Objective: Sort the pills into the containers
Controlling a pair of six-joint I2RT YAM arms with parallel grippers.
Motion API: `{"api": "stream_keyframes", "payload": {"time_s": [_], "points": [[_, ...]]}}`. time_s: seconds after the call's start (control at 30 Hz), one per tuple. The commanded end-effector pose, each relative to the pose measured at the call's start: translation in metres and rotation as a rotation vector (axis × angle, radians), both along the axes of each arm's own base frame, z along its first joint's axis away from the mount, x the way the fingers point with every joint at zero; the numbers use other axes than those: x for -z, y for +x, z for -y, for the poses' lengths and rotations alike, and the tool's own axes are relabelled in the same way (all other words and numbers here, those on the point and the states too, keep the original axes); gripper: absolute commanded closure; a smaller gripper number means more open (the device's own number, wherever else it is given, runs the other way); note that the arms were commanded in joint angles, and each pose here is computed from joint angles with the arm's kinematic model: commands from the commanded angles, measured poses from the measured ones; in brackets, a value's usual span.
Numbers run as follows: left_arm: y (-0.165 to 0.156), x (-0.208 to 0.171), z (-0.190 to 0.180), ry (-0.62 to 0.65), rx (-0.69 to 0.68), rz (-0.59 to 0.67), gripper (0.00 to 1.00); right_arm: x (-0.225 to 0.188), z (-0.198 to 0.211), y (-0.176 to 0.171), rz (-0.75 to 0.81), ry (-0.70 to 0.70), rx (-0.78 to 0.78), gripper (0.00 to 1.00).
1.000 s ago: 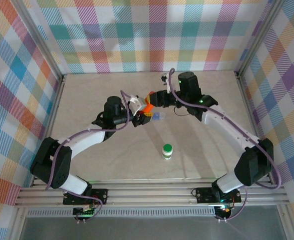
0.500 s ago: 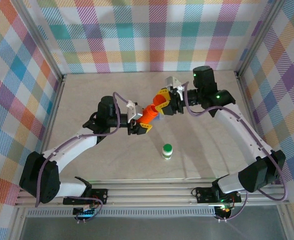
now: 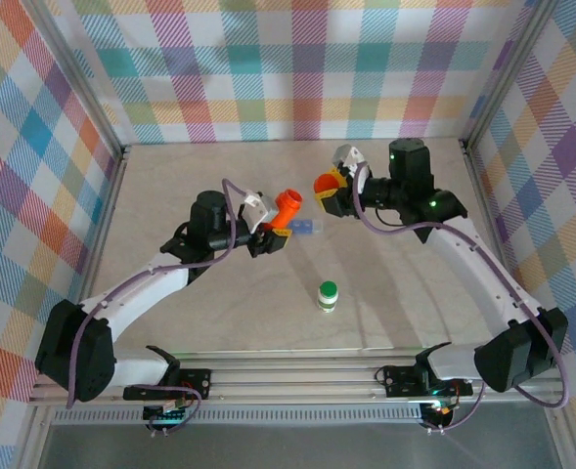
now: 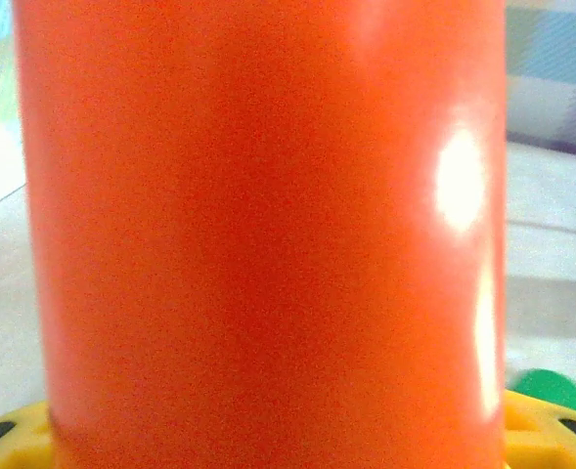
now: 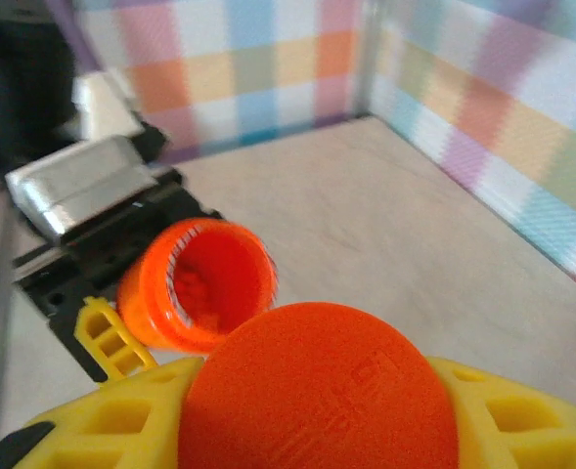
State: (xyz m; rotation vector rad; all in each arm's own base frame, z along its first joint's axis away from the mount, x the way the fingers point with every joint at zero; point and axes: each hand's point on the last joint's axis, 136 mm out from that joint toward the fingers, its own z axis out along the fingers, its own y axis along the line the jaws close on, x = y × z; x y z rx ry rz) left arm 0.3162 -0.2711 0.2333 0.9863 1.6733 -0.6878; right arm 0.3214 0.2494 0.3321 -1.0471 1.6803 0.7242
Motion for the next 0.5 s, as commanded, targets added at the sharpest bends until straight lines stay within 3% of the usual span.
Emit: {"api": "stream_keyframes", "payload": {"time_s": [0.0, 0.27, 0.47], "points": [[0.031, 0.034, -0.023, 0.047, -0.245, -0.065, 1.00, 0.023, 0.023, 0.046, -0.071, 0.031, 0.310, 0.73], [0.029, 0.086, -0.026, 0.164, -0.245, -0.179, 1.00, 0.120, 0.025, 0.082, -0.267, -0.056, 0.434, 0.74], [0.025, 0.094, -0.018, 0.155, -0.193, -0.199, 1.00, 0.110, -0.004, 0.083, -0.326, 0.024, 0.341, 0.74]]}}
